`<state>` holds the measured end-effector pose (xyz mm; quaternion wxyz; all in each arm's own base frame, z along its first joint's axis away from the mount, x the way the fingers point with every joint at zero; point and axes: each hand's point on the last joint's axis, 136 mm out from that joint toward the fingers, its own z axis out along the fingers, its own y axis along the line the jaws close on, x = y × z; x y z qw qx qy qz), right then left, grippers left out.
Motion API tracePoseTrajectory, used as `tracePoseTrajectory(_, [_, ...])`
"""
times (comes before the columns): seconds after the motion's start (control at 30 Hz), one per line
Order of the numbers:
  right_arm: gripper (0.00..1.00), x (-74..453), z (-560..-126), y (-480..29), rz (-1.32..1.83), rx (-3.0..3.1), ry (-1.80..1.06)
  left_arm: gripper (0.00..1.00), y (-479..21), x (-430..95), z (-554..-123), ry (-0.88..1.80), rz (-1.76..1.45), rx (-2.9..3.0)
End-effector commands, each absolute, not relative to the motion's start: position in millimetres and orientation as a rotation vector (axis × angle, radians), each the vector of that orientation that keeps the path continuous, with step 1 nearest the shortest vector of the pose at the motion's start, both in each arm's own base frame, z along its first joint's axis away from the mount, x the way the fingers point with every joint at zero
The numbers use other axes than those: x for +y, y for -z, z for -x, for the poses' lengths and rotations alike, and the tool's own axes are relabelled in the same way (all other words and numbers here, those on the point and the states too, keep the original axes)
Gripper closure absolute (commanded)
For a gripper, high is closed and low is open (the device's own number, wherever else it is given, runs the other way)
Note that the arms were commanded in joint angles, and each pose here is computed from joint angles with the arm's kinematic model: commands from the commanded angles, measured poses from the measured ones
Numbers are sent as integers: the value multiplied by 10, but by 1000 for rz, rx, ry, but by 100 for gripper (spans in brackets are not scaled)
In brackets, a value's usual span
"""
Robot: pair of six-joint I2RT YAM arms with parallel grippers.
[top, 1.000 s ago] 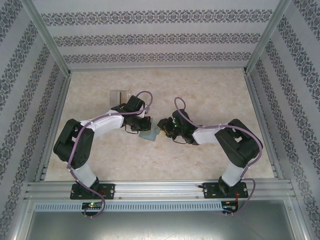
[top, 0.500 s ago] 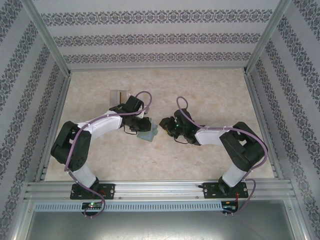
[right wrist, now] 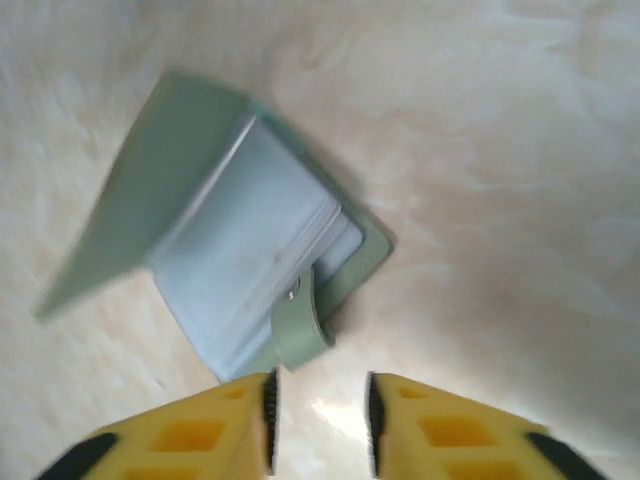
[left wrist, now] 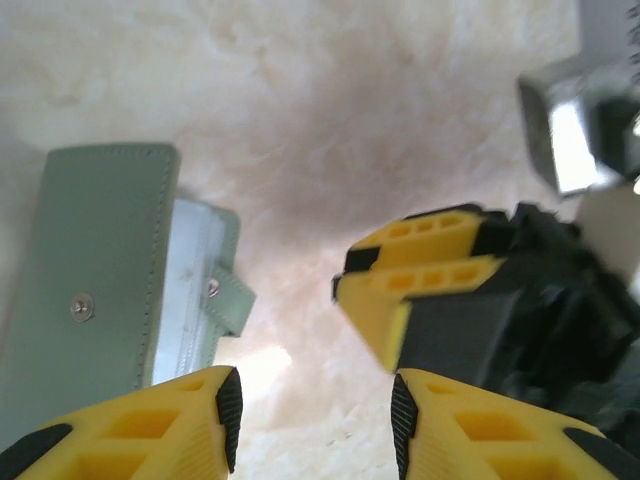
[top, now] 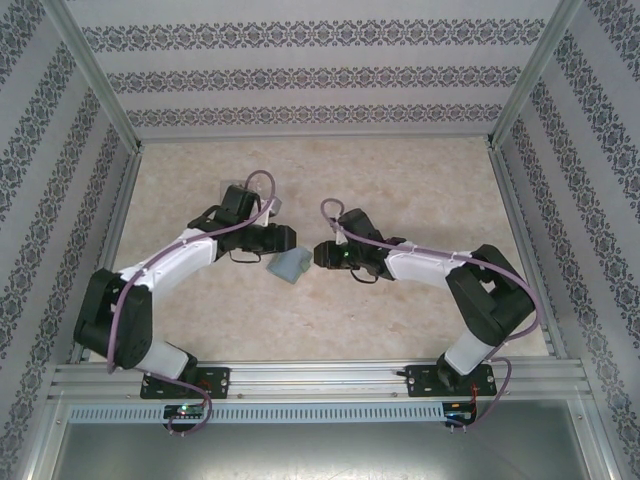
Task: Put the credit cards into the card holder
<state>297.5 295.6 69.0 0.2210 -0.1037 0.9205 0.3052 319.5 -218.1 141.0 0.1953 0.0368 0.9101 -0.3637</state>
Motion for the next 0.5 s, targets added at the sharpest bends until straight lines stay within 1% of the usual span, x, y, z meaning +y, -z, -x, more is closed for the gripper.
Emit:
tracePoseTrajectory(0.0, [61, 2965, -2885, -626, 764, 2466, -549, 54, -1599, -2112, -3283, 1083, -55, 2449])
tracePoseTrajectory(0.13, [57, 3114, -2886, -517, 830, 2411, -601, 54, -1553, -1945, -3344, 1042, 73, 2453])
tracePoseTrajectory(0.23, [55, 3167, -2927, -478, 872, 2415, -560, 55, -1375, -1616, -3350, 867, 252, 2510])
tracePoseTrajectory(0.3, [54, 3225, -2954, -488, 890, 2406, -571, 66, -1210, -1346, -3333, 725, 374, 2536])
tracePoseTrajectory(0.33, [54, 3248, -2962, -486, 902, 2401, -575, 68, -1121, -1232, -3317, 661, 419, 2547])
tracePoseTrajectory(0.4, [54, 3264, -2985, -446, 926, 2410, -562, 68, -971, -1133, -3296, 589, 443, 2578])
tracePoseTrajectory(0.47, [54, 3285, -2983, -395, 958, 2415, -560, 68, -833, -1154, -3302, 585, 430, 2616])
